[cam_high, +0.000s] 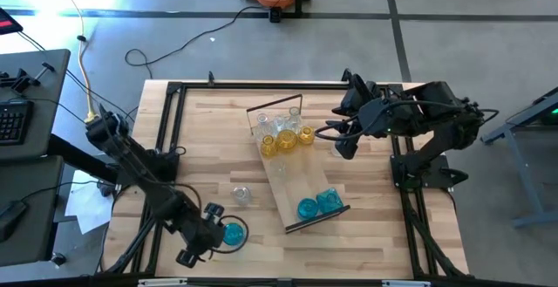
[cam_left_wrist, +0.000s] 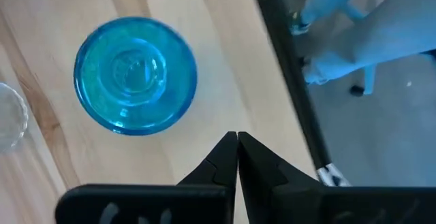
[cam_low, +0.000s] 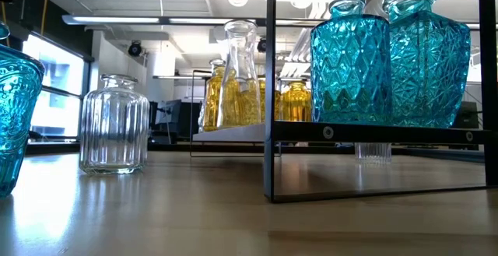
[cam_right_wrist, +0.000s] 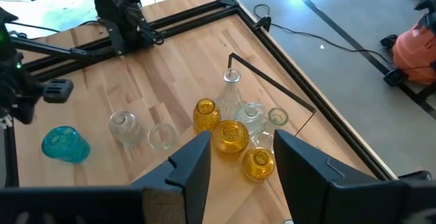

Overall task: Sort vases onto shelf
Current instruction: Put the blue crystal vase on the shelf aligned with the other blue crystal vases

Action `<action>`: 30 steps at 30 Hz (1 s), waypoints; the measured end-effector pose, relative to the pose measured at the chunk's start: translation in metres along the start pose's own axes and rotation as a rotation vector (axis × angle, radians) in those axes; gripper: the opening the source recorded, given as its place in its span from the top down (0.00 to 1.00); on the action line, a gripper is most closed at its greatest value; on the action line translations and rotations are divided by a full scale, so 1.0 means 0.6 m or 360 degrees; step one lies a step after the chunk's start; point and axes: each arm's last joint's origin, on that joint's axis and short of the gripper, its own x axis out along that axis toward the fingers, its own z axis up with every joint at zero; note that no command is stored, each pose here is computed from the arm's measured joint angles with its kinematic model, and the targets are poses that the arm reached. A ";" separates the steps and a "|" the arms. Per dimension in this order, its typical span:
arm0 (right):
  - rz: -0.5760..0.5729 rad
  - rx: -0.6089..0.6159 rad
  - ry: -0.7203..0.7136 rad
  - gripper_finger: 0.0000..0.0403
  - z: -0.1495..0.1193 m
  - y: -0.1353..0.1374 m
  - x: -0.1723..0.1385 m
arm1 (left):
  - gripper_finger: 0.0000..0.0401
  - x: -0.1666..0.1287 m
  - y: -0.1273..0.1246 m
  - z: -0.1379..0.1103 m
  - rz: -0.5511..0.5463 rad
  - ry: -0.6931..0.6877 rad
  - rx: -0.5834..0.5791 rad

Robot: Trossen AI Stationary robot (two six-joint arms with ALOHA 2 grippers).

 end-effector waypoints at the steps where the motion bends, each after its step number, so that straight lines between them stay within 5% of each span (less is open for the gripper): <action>1: 0.0001 0.0000 0.0000 0.64 0.000 0.000 0.000 | 0.98 0.005 0.001 0.000 0.0008 0.0013 -0.0001; 17: 0.0056 0.0026 0.0049 0.64 -0.002 0.001 0.000 | 0.63 0.007 0.035 0.026 0.0161 -0.0124 0.0275; 30: 0.0062 0.0041 0.0055 0.64 -0.003 0.001 0.000 | 0.60 0.028 0.052 0.037 0.0119 -0.0064 0.0423</action>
